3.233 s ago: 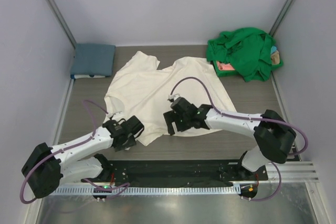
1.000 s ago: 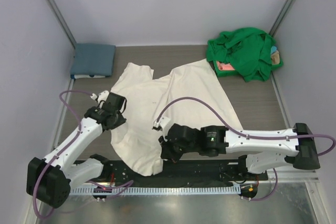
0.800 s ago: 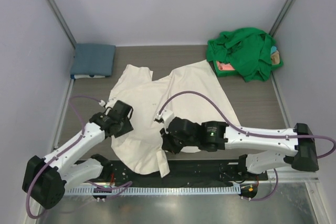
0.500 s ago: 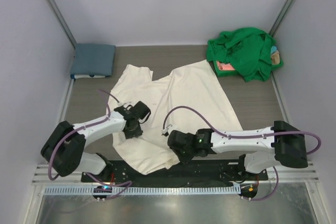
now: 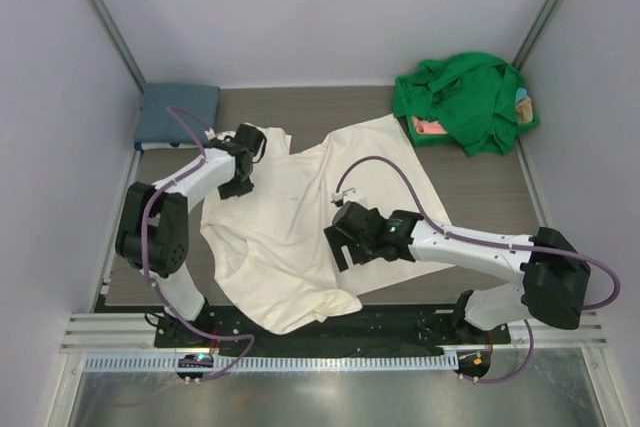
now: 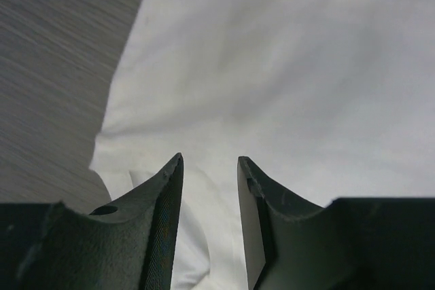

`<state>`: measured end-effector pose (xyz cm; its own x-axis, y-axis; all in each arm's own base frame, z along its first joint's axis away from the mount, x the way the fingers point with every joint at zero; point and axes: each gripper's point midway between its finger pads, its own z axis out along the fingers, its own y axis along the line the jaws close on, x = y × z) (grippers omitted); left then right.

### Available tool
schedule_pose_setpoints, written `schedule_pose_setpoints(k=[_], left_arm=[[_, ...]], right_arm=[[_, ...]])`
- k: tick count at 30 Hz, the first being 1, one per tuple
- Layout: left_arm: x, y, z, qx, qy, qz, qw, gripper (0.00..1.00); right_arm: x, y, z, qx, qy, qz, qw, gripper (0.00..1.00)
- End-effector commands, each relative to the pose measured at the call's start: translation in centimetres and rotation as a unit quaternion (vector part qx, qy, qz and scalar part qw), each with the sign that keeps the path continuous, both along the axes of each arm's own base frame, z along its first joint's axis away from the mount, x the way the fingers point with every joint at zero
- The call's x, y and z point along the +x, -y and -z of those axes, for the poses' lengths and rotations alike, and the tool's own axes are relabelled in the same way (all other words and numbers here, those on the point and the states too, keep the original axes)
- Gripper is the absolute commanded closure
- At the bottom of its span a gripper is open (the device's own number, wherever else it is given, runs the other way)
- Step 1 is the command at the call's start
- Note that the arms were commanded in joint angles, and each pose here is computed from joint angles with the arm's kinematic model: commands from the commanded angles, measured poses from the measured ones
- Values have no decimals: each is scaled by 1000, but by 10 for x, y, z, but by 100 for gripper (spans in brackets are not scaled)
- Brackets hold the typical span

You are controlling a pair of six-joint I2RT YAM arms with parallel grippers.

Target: Fold and stack the t-shirts

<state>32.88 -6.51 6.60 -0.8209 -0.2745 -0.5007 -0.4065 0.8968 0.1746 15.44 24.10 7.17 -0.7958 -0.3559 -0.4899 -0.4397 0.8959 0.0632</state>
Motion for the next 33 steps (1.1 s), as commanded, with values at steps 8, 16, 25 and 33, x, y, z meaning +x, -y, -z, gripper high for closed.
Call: schedule_pose_setpoints(k=[8,16,25,33], left_arm=[[8,1,-6,-25,-19,0,1000,63],[-27,1,38,-58,-49,-12,997,56],[22,-31,61,-49,-94,-48,993,64],[108,-85,69,-36,-110,-88,989,66]], right_arm=[[114,-22,-21,53,39,58,996,9],[205,19,33,11,-5,156,988,10],[274,52,68,25,-43,232,972,11],[329,62,90,36,-59,266,962,11]])
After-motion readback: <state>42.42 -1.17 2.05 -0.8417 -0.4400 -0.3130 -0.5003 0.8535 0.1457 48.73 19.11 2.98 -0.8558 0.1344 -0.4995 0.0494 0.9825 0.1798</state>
